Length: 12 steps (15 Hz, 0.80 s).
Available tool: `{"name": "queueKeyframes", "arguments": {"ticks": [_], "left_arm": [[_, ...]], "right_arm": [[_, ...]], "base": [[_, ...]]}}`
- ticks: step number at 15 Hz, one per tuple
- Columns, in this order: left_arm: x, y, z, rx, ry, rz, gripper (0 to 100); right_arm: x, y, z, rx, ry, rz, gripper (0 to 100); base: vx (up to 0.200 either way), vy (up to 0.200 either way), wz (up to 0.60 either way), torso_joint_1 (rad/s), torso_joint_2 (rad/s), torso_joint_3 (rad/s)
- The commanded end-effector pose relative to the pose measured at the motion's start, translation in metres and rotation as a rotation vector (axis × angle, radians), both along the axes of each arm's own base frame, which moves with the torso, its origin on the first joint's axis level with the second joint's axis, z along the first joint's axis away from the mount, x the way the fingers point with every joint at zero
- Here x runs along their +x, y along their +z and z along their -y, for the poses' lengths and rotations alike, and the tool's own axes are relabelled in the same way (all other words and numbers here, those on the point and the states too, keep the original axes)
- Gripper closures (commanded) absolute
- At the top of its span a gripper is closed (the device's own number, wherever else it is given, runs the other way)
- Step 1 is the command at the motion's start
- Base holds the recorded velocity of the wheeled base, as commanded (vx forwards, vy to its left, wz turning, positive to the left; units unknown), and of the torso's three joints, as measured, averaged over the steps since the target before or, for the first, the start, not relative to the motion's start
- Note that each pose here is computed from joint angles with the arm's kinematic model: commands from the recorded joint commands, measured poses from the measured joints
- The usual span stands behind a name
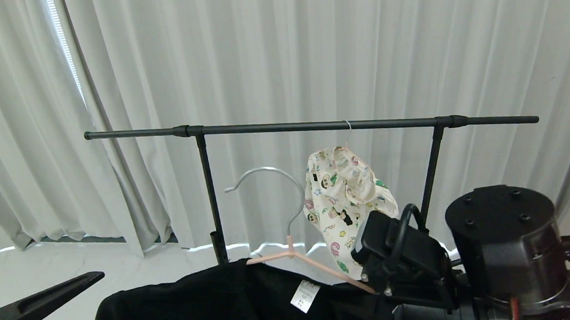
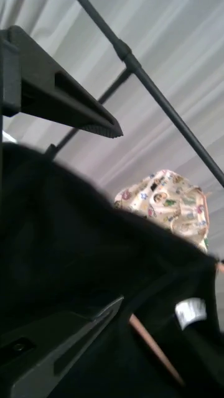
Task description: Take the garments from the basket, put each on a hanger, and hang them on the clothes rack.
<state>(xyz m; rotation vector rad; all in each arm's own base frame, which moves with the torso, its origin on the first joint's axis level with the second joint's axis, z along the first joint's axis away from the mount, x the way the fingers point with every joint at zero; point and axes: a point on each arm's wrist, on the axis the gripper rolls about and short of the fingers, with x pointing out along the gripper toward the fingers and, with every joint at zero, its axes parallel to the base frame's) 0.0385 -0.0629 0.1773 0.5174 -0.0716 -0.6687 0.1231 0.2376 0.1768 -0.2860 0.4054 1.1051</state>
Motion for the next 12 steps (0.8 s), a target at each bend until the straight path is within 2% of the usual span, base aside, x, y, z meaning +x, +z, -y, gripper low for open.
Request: {"name": "queueKeyframes", "arguments": {"ticks": [1,3,6,10,12], "left_arm": [[0.012,0.0,0.013,0.023,0.067,-0.056,0],[0.024,-0.018,0.014,0.076,0.18,-0.13,0],[0.037,-0.029,0.017,0.042,0.25,-0.25,0],[0.037,-0.055,0.007,0.118,0.322,-0.32,0],[0.039,-0.067,0.0,0.152,0.392,-0.361,0]], "right_arm": [[0.004,0.014,0.02,0.028,-0.057,0.023,100],[0.004,0.023,0.043,-0.022,-0.075,0.058,100],[-0.003,0.034,0.068,-0.048,-0.089,0.089,100],[-0.009,0.033,0.078,-0.051,-0.088,0.102,100],[-0.014,0.031,0.085,-0.067,-0.051,0.137,100]], "base": [[0.0,0.0,0.0,0.0,0.0,0.0],[0.0,0.0,0.0,0.0,0.0,0.0],[0.0,0.0,0.0,0.0,0.0,0.0],[0.0,0.0,0.0,0.0,0.0,0.0],[0.0,0.0,0.0,0.0,0.0,0.0]]}}
